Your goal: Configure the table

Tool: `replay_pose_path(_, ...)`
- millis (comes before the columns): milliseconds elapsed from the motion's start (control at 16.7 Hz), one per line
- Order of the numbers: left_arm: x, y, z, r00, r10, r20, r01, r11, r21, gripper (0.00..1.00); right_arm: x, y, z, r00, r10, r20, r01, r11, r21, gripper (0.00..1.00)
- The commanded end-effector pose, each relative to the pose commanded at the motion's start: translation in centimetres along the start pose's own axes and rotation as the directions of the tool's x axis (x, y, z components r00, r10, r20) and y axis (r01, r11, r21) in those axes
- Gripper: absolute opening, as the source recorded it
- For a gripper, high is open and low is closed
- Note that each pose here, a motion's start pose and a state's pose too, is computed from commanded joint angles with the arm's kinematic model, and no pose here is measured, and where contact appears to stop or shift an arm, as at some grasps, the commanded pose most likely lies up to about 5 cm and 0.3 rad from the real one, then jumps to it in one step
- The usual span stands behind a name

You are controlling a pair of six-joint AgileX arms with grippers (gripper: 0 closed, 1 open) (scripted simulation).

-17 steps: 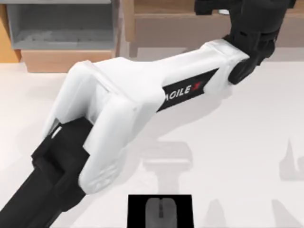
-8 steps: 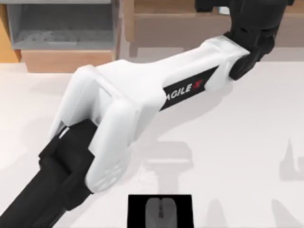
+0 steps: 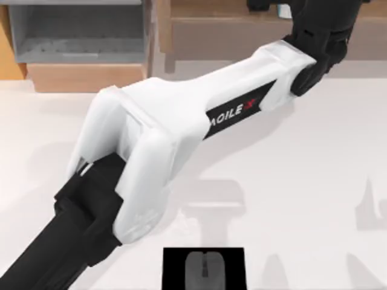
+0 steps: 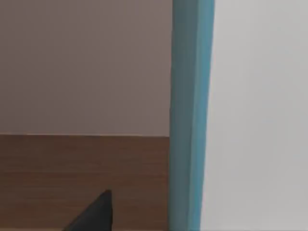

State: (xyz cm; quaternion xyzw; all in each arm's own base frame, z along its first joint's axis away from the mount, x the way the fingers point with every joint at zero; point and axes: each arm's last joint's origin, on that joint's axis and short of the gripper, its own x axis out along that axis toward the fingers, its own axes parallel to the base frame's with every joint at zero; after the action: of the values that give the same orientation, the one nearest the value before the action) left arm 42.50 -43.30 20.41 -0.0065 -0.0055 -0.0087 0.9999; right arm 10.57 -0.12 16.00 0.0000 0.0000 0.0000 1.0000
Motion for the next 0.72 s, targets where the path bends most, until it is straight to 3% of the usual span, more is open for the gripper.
replay_pose_path(720,0.00,0.00,0.00,1.000,0.000,0.000,0.000,1.000,0.000,0.02,0.00,0.00,0.00,1.000,0.000,0.000,0.000,1.000,0.000,1.00)
